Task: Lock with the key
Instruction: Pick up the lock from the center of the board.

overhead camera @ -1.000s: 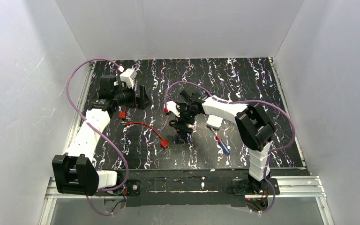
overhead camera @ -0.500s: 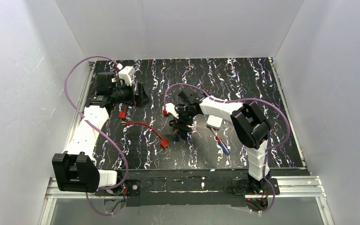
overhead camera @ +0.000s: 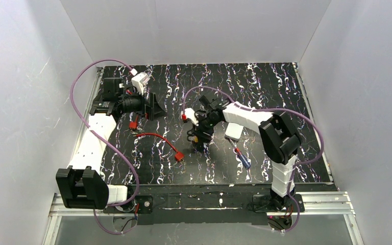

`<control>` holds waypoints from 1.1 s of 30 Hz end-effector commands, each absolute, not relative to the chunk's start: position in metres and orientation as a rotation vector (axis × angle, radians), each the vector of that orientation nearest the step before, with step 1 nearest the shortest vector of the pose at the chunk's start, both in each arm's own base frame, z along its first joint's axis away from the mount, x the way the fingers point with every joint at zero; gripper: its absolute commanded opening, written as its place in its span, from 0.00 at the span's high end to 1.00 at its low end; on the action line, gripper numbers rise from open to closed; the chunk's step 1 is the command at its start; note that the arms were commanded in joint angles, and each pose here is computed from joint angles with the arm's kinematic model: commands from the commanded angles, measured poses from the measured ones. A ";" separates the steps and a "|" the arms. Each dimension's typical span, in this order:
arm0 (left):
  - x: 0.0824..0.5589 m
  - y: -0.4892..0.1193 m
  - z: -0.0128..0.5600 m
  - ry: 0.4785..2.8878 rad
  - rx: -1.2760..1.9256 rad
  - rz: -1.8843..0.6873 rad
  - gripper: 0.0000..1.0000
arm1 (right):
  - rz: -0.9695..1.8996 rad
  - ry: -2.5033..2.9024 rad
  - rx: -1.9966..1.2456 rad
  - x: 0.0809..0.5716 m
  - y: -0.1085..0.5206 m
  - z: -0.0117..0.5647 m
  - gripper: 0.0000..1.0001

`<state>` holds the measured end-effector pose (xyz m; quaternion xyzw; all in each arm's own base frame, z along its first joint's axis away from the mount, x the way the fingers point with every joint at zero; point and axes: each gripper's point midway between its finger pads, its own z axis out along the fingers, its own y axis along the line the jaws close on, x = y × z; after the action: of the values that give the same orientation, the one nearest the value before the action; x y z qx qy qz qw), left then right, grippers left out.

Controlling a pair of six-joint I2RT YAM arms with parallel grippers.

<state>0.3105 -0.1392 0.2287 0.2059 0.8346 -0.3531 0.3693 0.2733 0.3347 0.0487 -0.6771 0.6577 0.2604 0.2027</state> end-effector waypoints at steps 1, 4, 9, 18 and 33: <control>0.284 -0.152 0.249 2.022 0.692 -1.038 0.02 | 0.896 1.719 -1.738 0.277 0.342 0.137 0.62; 0.273 -0.158 0.255 1.951 0.769 -1.086 0.02 | 1.009 1.699 -1.668 0.269 0.341 0.165 0.64; 0.262 -0.162 0.263 1.816 0.902 -1.083 0.02 | 1.207 1.669 -1.604 0.244 0.340 0.198 0.67; 0.233 -0.172 0.250 1.620 1.193 -1.033 0.06 | 1.562 1.639 -1.521 0.199 0.340 0.237 0.66; 0.200 -0.206 0.221 1.514 1.536 -0.997 0.18 | 1.882 1.679 -1.411 0.179 0.339 0.248 0.66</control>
<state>0.2029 -0.2018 0.2223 0.5719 0.6084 -0.3997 0.3781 0.1891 0.3406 0.2141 -0.4886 0.6192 0.6018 0.1254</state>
